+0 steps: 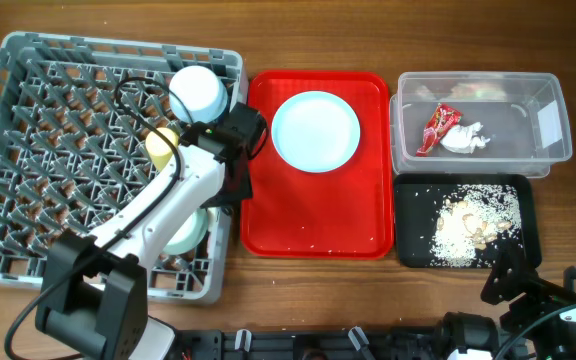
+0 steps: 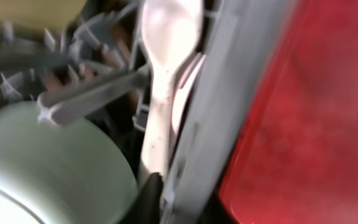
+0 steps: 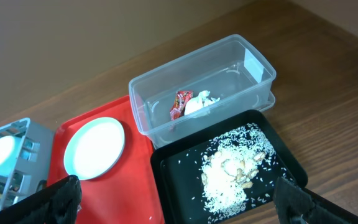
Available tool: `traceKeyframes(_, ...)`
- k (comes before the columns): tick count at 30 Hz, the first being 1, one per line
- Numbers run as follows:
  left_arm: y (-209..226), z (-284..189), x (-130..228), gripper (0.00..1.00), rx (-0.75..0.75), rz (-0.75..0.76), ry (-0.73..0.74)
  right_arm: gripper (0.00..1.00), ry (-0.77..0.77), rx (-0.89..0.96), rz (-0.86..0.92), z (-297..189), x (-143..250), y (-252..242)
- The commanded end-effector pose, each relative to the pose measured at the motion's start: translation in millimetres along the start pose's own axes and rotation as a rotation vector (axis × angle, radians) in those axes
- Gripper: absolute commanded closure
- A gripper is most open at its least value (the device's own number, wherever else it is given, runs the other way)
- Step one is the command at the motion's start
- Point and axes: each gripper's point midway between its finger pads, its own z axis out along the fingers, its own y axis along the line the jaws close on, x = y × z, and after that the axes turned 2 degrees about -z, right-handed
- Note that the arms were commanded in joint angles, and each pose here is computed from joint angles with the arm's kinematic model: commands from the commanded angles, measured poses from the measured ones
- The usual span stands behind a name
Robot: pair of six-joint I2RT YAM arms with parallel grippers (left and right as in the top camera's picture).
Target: Sort waste into correct bins and load items into the dishwasher rack
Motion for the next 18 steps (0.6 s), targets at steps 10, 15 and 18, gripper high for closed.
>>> traceKeyframes(10,-16.2,4.6,-14.4,0.83,0.067,0.002,-0.053,0.0,-0.004,-0.005,-0.005,-1.3,0.7,0.5)
traceKeyframes(15,-11.0,4.4,-19.7,0.76,0.034,0.059,-0.082,0.0,-0.004,-0.005,-0.005,-1.3,0.7,0.5)
traceKeyframes(18,-2.8,-2.2,-39.1,0.71,0.006,0.023,-0.152,0.0,-0.004,-0.005,-0.005,-1.3,0.7,0.5)
